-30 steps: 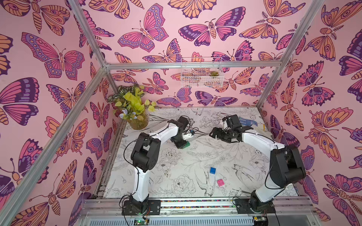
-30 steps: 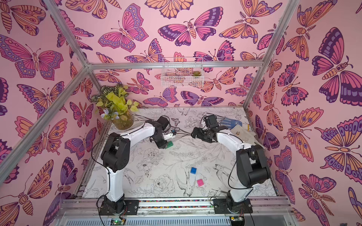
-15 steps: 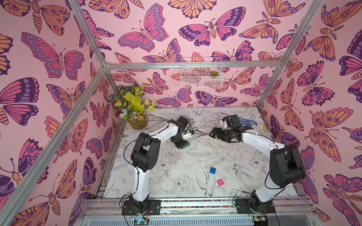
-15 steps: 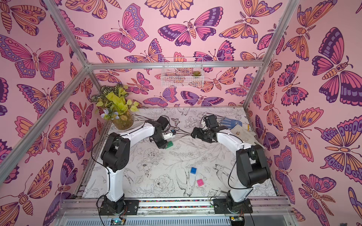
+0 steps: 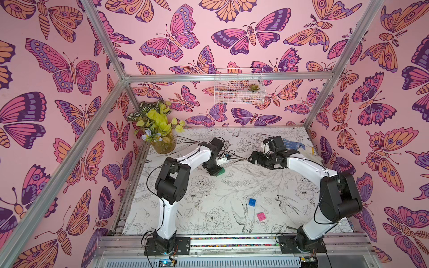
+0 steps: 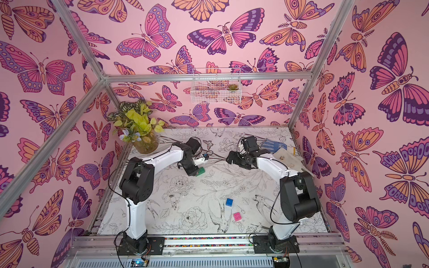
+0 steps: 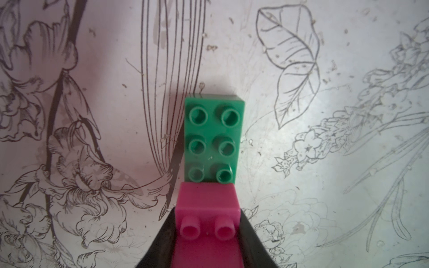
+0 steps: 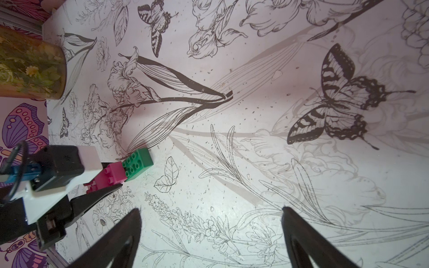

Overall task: Assemble the letter v with lego
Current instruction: Adjust the lego brick at the center of the board.

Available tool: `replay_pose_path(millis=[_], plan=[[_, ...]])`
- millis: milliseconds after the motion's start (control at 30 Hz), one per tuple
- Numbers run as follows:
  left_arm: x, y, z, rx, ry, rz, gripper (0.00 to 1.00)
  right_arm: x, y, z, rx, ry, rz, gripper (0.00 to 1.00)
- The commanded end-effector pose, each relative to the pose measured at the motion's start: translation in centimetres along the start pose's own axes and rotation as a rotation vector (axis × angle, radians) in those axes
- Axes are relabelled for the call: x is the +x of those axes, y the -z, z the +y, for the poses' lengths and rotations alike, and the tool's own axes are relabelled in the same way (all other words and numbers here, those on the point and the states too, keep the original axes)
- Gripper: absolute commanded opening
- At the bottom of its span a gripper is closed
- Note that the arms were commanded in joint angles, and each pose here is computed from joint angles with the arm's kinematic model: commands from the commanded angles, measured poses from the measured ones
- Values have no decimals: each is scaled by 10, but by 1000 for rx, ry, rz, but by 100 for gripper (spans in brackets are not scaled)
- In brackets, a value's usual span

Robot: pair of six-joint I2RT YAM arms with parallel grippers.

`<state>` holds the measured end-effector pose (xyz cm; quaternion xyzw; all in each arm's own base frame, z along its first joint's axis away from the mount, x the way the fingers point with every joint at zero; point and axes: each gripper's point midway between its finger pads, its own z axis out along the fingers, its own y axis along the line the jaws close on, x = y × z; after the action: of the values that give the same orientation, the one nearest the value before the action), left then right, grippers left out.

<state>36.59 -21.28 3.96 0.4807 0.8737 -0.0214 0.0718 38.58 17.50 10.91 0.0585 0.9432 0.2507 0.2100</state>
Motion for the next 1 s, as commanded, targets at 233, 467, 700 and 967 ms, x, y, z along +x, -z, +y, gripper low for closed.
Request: replay_pose_path(millis=[233,467,700,967], plan=[[27,-32,10,-38,-14,125,24,-4,-4,5,-8,23,-4,95],[23,-40,10,-23,61,142,24,-3,-5,4,-5,24,0,95],[3,-27,11,-8,162,75,24,-4,-5,6,-13,18,0,95],[-14,-1,13,-10,215,8,24,-3,-6,5,-14,12,0,95]])
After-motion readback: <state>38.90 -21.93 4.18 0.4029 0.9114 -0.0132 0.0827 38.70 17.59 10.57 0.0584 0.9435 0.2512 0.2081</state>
